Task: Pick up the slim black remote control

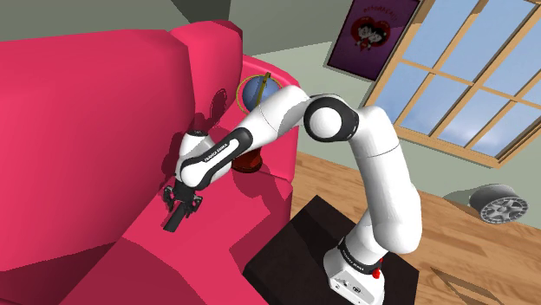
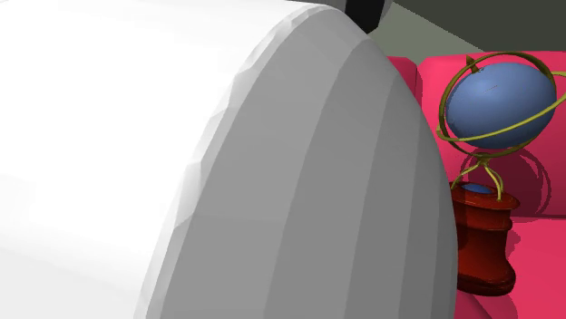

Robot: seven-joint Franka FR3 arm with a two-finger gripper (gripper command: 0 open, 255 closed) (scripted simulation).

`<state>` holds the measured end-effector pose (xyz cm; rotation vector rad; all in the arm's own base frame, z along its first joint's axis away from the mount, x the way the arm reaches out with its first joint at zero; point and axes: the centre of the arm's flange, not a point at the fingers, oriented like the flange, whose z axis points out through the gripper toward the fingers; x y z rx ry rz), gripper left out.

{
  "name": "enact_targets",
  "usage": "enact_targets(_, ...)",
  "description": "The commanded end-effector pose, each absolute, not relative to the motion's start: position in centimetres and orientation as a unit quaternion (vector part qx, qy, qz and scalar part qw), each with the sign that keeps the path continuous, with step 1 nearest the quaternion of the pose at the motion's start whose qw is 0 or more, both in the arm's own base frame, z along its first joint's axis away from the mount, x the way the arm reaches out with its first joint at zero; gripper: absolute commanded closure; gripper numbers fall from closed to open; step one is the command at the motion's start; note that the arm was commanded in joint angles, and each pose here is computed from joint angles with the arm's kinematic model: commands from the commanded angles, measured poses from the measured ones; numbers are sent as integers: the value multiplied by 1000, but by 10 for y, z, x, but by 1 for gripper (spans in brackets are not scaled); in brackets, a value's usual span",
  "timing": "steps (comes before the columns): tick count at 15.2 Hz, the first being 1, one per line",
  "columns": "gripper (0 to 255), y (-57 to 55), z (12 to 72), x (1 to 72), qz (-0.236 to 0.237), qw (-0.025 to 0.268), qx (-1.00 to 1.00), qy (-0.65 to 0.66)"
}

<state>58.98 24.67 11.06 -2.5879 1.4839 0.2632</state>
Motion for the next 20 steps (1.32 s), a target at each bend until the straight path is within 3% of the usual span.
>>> enact_targets(1,255,247,109,589,88,73,-862,494)
enact_targets(9,255,246,109,590,88,73,-862,494)
enact_targets(20,255,246,167,590,88,73,-862,494)
